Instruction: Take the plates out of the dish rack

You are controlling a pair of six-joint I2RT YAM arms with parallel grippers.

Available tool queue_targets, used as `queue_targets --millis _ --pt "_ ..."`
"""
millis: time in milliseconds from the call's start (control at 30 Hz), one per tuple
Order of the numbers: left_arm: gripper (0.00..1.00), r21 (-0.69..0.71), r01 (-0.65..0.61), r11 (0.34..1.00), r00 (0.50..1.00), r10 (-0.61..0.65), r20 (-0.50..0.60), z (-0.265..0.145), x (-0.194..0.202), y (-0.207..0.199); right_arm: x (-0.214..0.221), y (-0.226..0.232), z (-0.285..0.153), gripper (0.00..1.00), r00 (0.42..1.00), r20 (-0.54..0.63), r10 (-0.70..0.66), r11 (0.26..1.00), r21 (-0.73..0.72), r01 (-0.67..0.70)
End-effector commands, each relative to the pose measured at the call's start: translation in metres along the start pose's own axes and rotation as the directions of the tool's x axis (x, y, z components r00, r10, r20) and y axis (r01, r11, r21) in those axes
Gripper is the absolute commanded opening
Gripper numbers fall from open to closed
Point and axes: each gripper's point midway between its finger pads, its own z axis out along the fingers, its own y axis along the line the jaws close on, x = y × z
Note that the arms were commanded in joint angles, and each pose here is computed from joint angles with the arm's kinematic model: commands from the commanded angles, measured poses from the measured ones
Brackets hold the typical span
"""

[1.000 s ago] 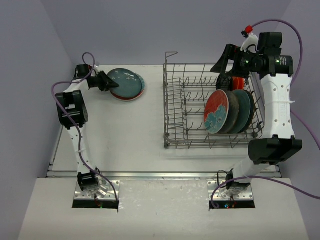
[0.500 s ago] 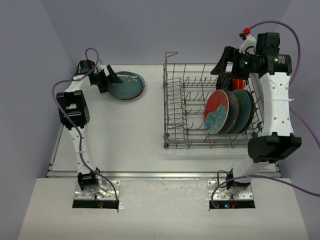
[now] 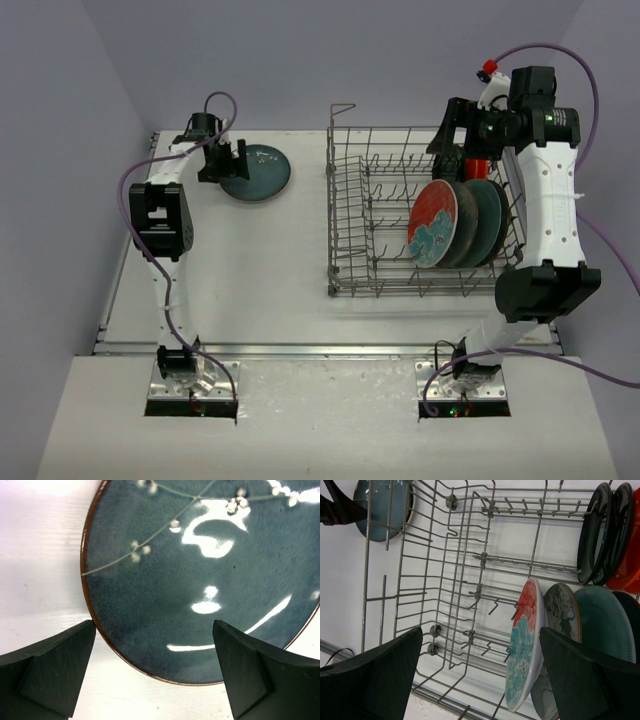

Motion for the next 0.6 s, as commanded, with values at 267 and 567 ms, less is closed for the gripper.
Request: queue_targets --millis 267,567 --pt "1.0 -0.072 -0.102 0.992 0.987 0.11 0.114 -0.051 -0.034 -0.007 0.001 -0.003 -0.004 0.99 0.996 0.011 -0.086 0.996 0.018 0.086" --pt "1.0 -0.091 -0.148 0.985 0.763 0.172 0.623 -0.225 -0.129 -0.042 0.041 -0.01 0.004 0.76 0.935 -0.133 -0.327 0.919 0.185 0.348"
